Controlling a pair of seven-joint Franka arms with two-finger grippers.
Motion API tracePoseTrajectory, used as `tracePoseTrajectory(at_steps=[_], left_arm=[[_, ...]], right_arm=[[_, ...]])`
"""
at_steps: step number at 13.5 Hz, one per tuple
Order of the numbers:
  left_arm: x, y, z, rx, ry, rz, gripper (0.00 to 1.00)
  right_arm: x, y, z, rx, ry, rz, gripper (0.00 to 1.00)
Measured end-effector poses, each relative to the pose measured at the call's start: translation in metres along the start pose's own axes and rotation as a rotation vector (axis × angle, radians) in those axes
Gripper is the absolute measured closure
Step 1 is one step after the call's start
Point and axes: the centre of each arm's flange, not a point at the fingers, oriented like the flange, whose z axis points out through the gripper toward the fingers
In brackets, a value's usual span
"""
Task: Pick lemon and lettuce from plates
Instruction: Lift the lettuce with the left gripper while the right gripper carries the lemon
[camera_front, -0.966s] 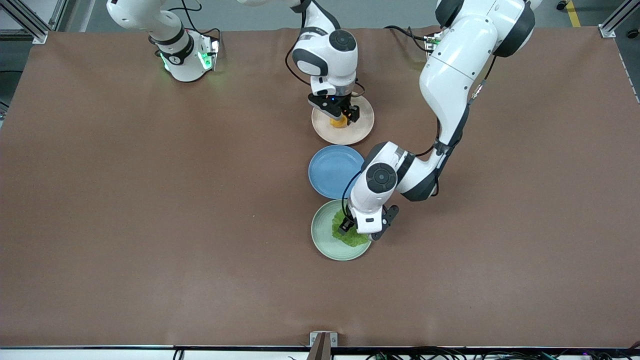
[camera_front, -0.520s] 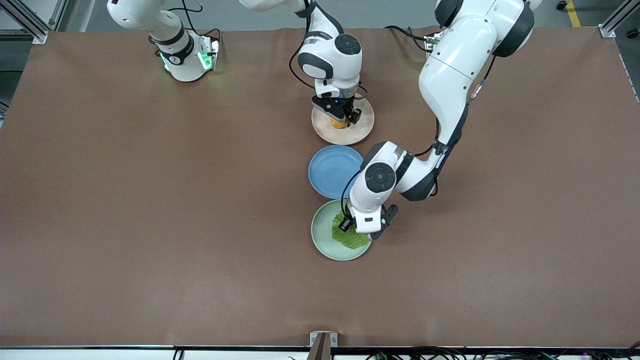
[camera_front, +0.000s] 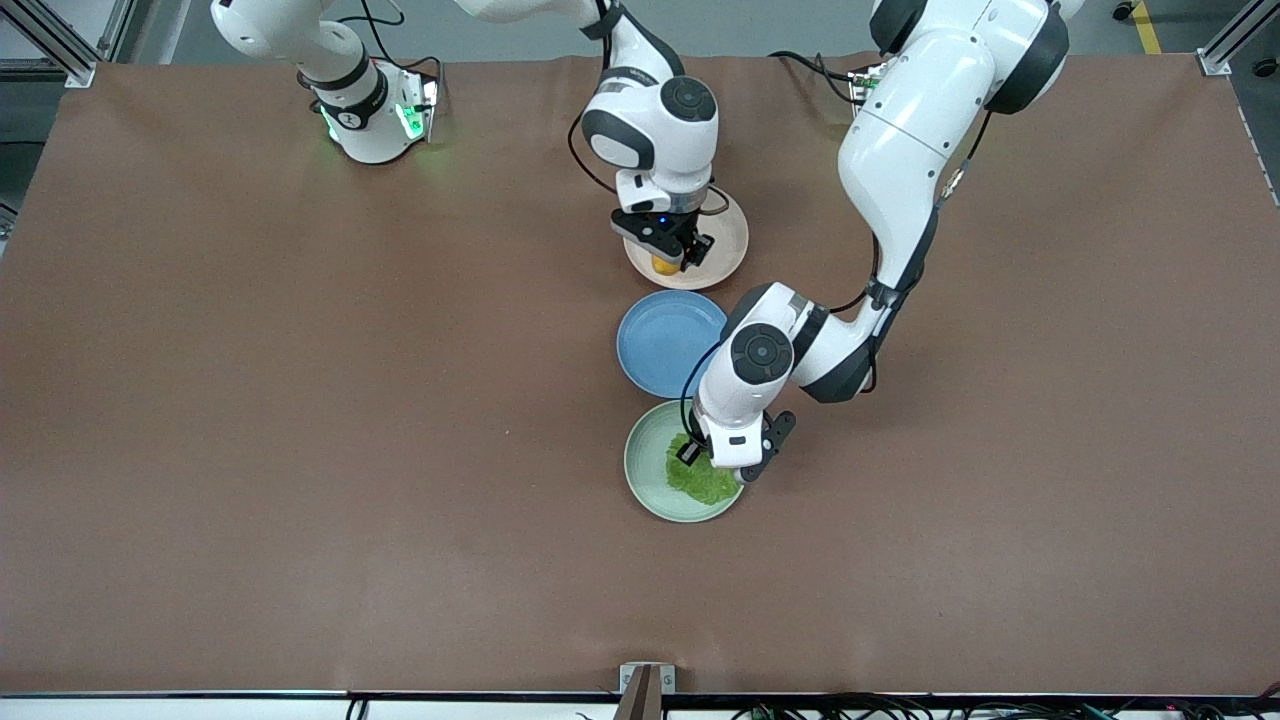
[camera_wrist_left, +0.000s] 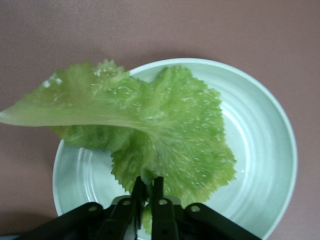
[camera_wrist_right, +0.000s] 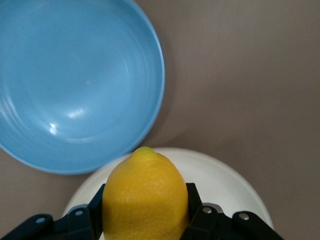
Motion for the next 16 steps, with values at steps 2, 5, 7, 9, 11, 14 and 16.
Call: tracePoseTrajectory(at_steps=[2,5,7,9,11,14,16], left_arm=[[0.001,0.006,-0.012,-0.02,0.003,-0.001,0.94],[0.006,0.018,-0.049,-0.066,0.013,-0.003,0.94],[0.018,0.025,-0.091,-0.088,0.025,-0.017,0.94],[0.045,0.025,-0.142,-0.091,0.036,-0.052,0.94],[0.074,0.012,-0.182,-0.069,0.025,-0.063,0.94],[0.118,-0.029,-0.205,-0.017,-0.015,-0.017,0.94],[0.14,-0.066,-0.196,0.038,-0.031,0.022,0.94]], right_arm=[[0.063,0.009,-0.05,-0.022,-0.046,-0.08,0.36],[0.184,0.044,-0.09,-0.037,-0.083,-0.227,0.36],[0.257,0.074,-0.079,-0.046,-0.101,-0.312,0.36],[0.314,0.111,-0.057,-0.061,-0.124,-0.372,0.36],[0.363,0.152,-0.033,-0.053,-0.134,-0.426,0.36],[0.415,0.223,0.009,-0.016,-0.11,-0.494,0.36],[0.426,0.259,0.036,0.006,-0.08,-0.523,0.36]])
